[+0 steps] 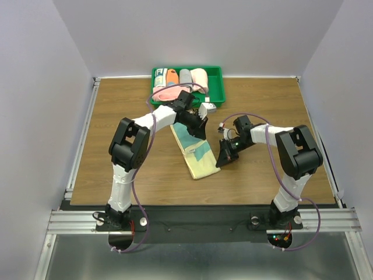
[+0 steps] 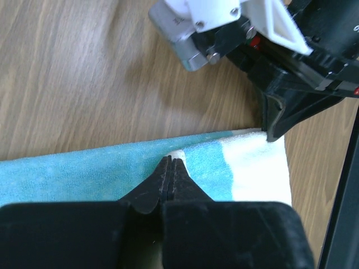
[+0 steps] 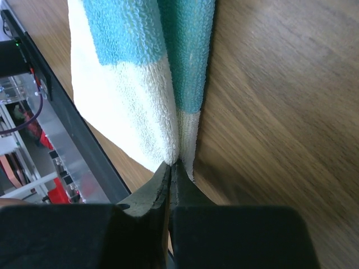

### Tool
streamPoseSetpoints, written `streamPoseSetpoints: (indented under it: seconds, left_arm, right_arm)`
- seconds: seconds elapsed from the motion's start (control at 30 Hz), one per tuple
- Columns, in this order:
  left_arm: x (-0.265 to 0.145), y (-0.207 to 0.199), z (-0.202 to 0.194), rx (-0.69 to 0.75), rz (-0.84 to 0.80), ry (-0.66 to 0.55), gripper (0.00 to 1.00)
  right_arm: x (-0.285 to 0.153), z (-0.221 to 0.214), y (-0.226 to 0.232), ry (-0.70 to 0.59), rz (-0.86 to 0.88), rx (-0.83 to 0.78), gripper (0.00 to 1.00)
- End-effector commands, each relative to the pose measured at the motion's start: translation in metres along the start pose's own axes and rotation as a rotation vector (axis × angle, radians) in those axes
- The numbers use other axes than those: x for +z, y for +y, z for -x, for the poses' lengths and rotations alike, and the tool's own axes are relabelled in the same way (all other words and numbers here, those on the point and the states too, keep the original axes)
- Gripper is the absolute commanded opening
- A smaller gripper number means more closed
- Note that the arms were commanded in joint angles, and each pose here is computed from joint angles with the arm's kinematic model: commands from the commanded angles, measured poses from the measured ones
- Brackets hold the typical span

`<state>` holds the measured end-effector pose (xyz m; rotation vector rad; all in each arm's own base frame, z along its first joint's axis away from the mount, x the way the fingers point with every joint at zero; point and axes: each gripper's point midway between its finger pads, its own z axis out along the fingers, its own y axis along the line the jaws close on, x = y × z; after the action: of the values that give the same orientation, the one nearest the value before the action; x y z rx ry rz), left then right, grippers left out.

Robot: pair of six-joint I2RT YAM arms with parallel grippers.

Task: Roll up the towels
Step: Fold the towel

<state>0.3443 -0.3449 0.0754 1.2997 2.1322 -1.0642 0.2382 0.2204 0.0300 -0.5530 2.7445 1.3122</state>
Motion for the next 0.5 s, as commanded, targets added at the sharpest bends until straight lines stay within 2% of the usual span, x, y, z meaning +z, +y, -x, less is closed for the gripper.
streamPoseSetpoints:
  seconds: [0.0, 0.13, 0.2, 0.23, 0.27, 0.37, 0.47]
  left_arm:
    - [-0.002, -0.002, 0.022, 0.044, -0.006, -0.037, 0.00]
    - [0.001, 0.010, 0.023, 0.043, 0.034, -0.033, 0.00]
    - [0.004, 0.015, 0.019, 0.030, 0.050, -0.018, 0.11]
    - [0.004, 0.016, 0.018, 0.027, 0.055, -0.015, 0.21]
    - [0.004, 0.019, 0.017, 0.026, 0.067, -0.013, 0.37]
    - [-0.006, 0.016, 0.021, 0.019, 0.072, -0.029, 0.49]
    - [-0.033, 0.013, 0.030, 0.021, 0.103, -0.078, 0.50]
  right_arm:
    - [0.000, -0.009, 0.007, 0.012, 0.020, -0.027, 0.01]
    - [0.003, -0.016, 0.003, 0.030, 0.020, -0.009, 0.01]
    - [0.003, -0.014, 0.002, 0.030, 0.017, -0.009, 0.01]
    - [0.003, -0.014, 0.002, 0.030, 0.014, -0.008, 0.03]
    - [0.003, -0.012, 0.002, 0.027, 0.014, -0.008, 0.11]
    - [0.001, -0.010, 0.006, 0.020, 0.020, -0.004, 0.17]
    - [0.001, -0.012, 0.010, 0.021, 0.038, 0.007, 0.18]
